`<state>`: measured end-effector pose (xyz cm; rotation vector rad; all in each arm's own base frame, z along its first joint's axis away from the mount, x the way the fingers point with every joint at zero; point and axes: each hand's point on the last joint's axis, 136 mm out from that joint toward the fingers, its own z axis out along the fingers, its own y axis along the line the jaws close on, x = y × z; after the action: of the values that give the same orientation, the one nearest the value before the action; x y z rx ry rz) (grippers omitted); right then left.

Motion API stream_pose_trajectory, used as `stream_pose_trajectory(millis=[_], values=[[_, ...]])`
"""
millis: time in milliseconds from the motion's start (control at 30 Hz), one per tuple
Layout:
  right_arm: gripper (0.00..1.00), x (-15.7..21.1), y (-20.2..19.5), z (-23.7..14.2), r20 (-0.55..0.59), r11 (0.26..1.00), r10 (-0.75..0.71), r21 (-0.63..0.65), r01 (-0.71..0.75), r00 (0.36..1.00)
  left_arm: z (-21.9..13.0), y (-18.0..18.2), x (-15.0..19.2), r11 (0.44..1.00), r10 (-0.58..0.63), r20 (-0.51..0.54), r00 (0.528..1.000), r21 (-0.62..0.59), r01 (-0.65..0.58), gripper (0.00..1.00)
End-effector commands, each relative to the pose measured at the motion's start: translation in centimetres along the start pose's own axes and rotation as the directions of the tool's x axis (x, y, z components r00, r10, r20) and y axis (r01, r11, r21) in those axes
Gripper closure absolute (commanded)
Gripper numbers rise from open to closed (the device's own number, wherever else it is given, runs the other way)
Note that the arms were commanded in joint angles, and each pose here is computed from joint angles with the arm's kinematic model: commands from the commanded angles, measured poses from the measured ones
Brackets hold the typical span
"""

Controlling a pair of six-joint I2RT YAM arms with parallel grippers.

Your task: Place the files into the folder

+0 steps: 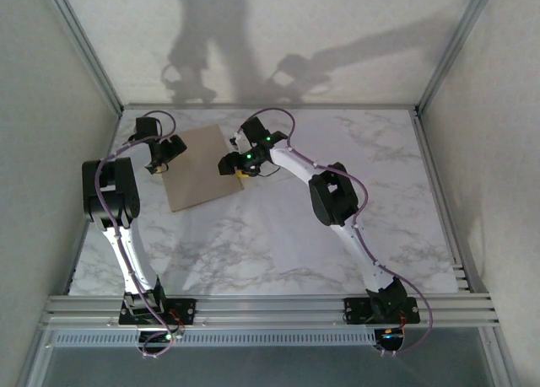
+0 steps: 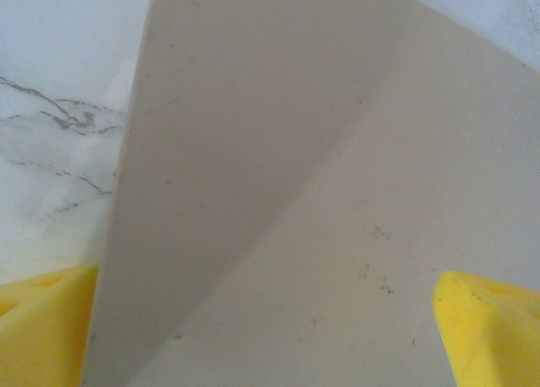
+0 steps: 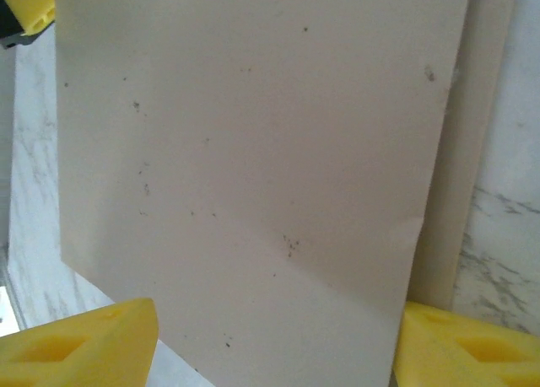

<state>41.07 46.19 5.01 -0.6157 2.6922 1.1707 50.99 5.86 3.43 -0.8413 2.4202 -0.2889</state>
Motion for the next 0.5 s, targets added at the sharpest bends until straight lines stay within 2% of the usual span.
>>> stream_pose_trajectory(millis=[0, 233, 467], values=[[0.28, 0.7, 2.2, 0.5, -0.024, 0.996, -0.001, -0.09, -0.001, 1.0, 0.0, -2.5, 4.5, 0.996, -0.009, -0.148, 0.989, 0.091, 0.022, 0.03], [0.29, 0.4, 4.8, -1.3, 0.003, 0.982, 0.003, -0.187, -0.003, 1.0, -0.5, -3.6, 4.6, 0.988, -0.03, -0.167, 0.986, 0.147, 0.055, 0.03], [0.43, -0.1, 6.5, -3.3, 0.048, 0.979, -0.008, -0.204, 0.018, 0.999, -1.4, -4.6, 4.7, 0.98, -0.029, -0.181, 0.983, 0.188, 0.063, 0.03]])
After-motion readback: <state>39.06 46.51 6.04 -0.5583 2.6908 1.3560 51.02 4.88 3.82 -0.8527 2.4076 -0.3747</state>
